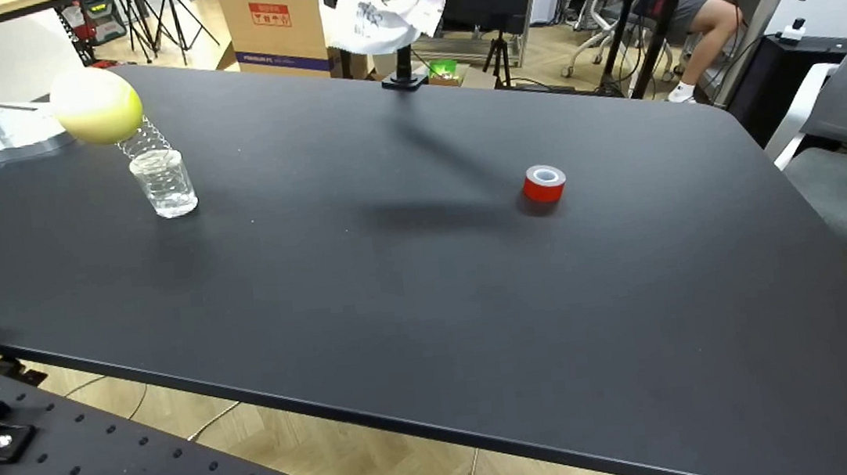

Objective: Pick up the towel from the table and put it on the tripod. Pick up the towel from the tripod and put it on the table

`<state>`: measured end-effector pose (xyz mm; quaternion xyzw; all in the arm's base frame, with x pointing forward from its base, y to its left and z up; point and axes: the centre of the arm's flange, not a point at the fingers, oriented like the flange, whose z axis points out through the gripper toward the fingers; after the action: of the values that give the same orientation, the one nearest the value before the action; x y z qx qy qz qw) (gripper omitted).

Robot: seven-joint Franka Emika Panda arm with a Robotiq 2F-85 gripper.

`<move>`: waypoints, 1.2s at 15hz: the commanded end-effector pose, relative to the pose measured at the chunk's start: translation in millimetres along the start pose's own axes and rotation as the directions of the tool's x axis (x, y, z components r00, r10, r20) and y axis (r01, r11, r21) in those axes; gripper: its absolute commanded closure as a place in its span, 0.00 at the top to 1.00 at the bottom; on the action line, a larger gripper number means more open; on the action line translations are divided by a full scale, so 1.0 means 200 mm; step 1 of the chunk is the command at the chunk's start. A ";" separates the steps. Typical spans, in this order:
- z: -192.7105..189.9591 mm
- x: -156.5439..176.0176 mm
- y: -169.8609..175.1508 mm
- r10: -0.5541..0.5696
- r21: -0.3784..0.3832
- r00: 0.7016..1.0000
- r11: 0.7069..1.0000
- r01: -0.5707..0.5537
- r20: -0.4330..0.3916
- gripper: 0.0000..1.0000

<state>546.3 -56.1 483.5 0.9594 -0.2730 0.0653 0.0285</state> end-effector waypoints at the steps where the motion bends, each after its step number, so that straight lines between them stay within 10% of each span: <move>1: 0.14 0.00 -0.14 -0.026 0.004 0.999 1.000 0.026 0.046 0.01; 18: 0.39 -0.48 -0.57 -0.245 0.009 0.948 0.969 0.248 0.204 0.01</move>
<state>546.2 91.1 382.0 0.9887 -0.1420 -0.0403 0.0250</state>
